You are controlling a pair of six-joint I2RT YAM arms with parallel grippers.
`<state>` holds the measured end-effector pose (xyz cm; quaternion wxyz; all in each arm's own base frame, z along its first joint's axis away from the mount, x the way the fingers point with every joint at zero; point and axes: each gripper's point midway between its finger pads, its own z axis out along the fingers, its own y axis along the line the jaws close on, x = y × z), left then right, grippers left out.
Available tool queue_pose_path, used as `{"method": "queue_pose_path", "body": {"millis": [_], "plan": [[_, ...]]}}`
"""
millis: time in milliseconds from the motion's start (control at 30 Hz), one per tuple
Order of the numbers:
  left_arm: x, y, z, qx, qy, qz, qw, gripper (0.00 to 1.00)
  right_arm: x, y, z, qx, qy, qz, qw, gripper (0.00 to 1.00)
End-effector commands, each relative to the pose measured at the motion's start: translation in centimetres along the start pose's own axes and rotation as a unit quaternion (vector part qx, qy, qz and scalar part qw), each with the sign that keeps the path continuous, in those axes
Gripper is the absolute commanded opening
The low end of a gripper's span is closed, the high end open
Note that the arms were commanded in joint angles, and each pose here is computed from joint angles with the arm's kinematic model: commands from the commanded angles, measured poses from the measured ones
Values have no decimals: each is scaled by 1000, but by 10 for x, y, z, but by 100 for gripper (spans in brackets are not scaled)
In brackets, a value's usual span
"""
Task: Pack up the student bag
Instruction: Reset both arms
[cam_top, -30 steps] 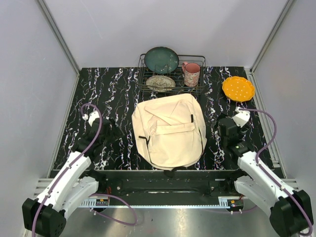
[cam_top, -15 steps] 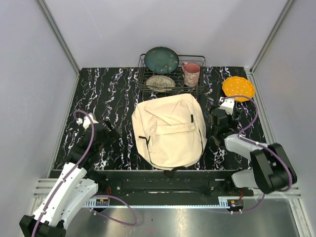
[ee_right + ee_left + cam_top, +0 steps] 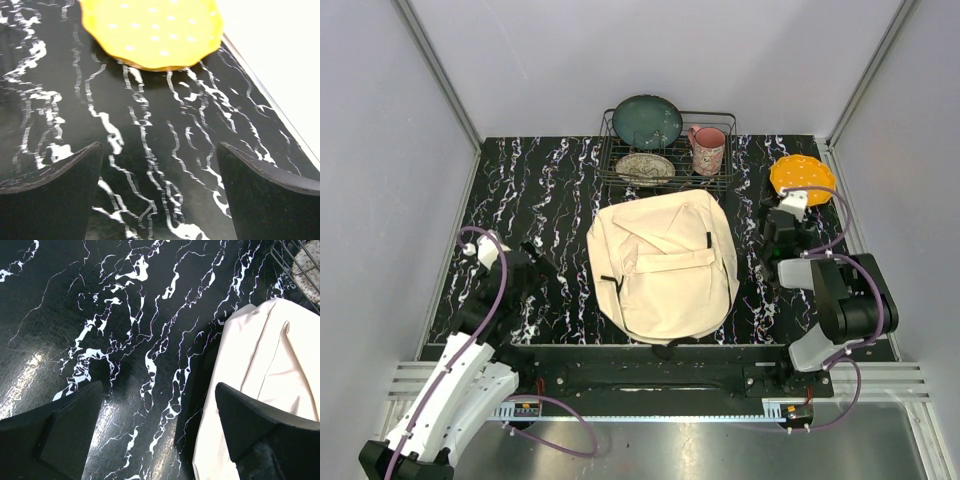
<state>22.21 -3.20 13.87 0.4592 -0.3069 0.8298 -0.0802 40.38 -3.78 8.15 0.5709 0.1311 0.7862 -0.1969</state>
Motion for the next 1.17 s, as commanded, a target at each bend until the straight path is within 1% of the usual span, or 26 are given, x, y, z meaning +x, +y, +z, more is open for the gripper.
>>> {"method": "queue_pose_path", "body": {"millis": [0,67,100,167,267,333,367,433,500,567,667,700,733,767,800,833,867,900,1033,1133], "plan": [[-21,-7,5,-2,-42,-9,999,99,-27,-24,5,-6,-57,100,993,100],[-28,-10,6,-5,-50,0,999,99,-24,-22,10,-39,-32,107,993,100],[-33,-15,5,-1,-57,-1,998,99,-24,-29,12,-36,-32,115,992,100],[-42,-19,5,-2,-66,10,998,99,-25,-29,12,-39,-38,116,992,100],[-54,-23,4,-6,-81,19,997,99,-26,-14,12,-88,-35,101,990,100],[-59,-25,4,-6,-90,28,996,99,-25,-14,12,-89,-32,98,991,100],[-64,-26,4,-9,-100,26,995,99,-26,-30,13,-46,-38,104,993,100],[-71,-28,4,-10,-112,25,993,99,-23,-54,7,21,-50,161,986,100],[-79,-31,2,-11,-125,19,992,99,-25,-60,2,30,-68,168,983,100],[-83,-32,4,-15,-131,16,991,99,-24,-67,-4,43,-72,175,981,100],[-88,-35,5,-17,-138,20,990,99,-26,-67,-5,39,-81,185,979,100],[-88,-35,5,-18,-140,21,990,99,-25,-59,-3,18,-75,162,984,100],[-89,-34,5,-20,-141,25,989,99,-24,-43,0,-26,-66,136,988,100],[-90,-33,5,-24,-145,27,989,99,-21,-4,-5,-140,-62,102,983,100],[-92,-35,5,-19,-150,27,988,99,-19,11,-9,-187,-78,69,977,100],[-94,-35,5,-17,-155,34,987,99,-24,8,-12,-182,-94,79,976,100],[-94,-35,6,-14,-156,38,987,99,-20,-11,-5,-125,-84,92,984,100],[-97,-38,5,-7,-164,36,986,99,-19,-18,-2,-100,-78,114,985,100],[-101,-40,3,0,-176,36,984,99,-19,-20,-1,-95,-82,117,985,100],[-106,-36,5,-23,-181,31,983,99,-20,-21,-1,-94,-84,118,985,100]]}}
